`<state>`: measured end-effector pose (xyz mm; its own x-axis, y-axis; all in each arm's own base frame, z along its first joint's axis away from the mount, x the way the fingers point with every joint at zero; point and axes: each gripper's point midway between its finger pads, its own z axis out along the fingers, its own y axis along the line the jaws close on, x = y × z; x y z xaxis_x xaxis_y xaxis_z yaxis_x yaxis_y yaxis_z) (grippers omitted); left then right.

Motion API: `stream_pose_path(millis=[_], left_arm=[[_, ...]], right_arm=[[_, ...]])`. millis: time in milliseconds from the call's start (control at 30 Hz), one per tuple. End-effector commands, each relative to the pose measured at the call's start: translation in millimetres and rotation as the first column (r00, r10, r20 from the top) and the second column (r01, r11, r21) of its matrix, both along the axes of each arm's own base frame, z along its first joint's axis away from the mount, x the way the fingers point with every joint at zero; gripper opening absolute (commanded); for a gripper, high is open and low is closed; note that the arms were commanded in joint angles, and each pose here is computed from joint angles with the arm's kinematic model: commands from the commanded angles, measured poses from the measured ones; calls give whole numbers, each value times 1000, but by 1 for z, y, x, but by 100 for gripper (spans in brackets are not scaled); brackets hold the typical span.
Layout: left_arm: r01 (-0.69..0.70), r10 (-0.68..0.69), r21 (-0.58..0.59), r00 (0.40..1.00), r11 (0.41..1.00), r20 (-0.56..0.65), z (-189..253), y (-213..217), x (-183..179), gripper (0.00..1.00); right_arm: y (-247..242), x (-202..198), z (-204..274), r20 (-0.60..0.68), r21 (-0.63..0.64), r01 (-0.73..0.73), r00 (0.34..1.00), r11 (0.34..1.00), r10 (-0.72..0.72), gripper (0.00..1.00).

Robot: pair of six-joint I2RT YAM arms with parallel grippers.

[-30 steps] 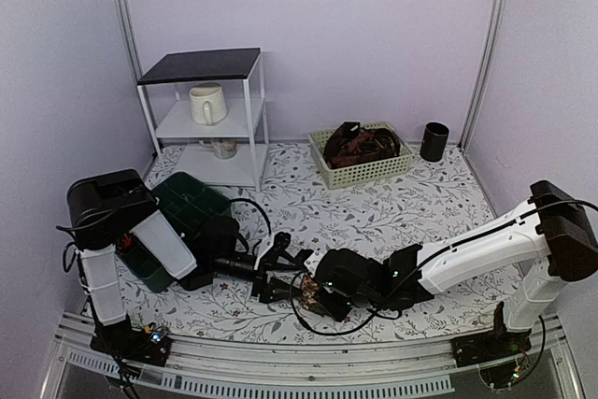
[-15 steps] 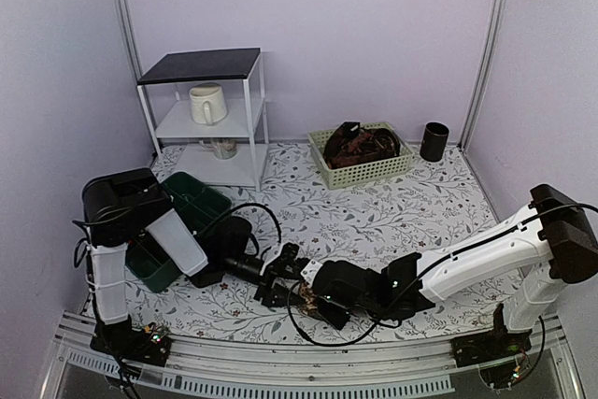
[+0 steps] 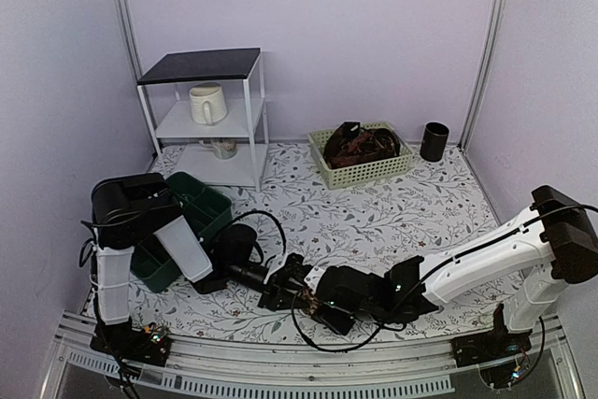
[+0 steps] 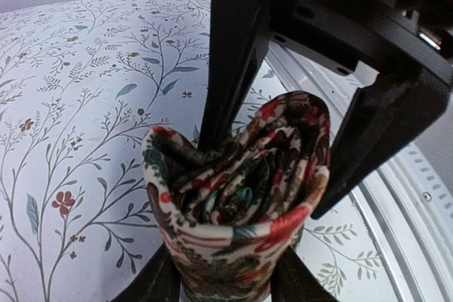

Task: Roll the ties
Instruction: Roll the tie at the center of the board.

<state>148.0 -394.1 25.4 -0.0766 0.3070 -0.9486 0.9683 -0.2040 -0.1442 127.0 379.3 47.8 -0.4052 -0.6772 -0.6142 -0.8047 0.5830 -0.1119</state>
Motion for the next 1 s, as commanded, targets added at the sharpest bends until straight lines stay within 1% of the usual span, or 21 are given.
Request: stream_pose_path(millis=[0,100,200,300,467,600,667,800,967], left_arm=[[-21,20,17,999,1000,27,-11,0,-3,43],[-23,23,20,999,1000,32,-13,0,-3,42],[-24,23,20,999,1000,34,-14,-2,-2,41],[-27,26,17,999,999,36,-14,-3,-1,41],[-33,33,11,999,999,41,-12,-4,0,41],[-37,36,12,999,999,41,-12,-4,1,41],[-37,36,14,999,999,38,-13,-5,2,41],[-40,39,24,999,999,38,-15,-5,3,41],[-44,43,26,998,999,39,-15,-6,4,41]], right_arm=[[-3,-8,22,-28,87,9,1000,996,-7,63],[-4,-7,37,-26,138,24,999,990,-20,75],[-6,-7,49,-19,181,29,999,983,-26,84],[-9,-4,59,-7,214,37,999,976,-36,99],[-19,9,50,-5,200,66,998,978,-66,100],[-25,26,47,-25,230,77,997,970,-73,100],[-24,30,51,-67,264,62,997,962,-46,100],[-25,36,60,-174,381,32,984,924,38,100],[-30,44,42,-239,394,33,969,919,68,100]])
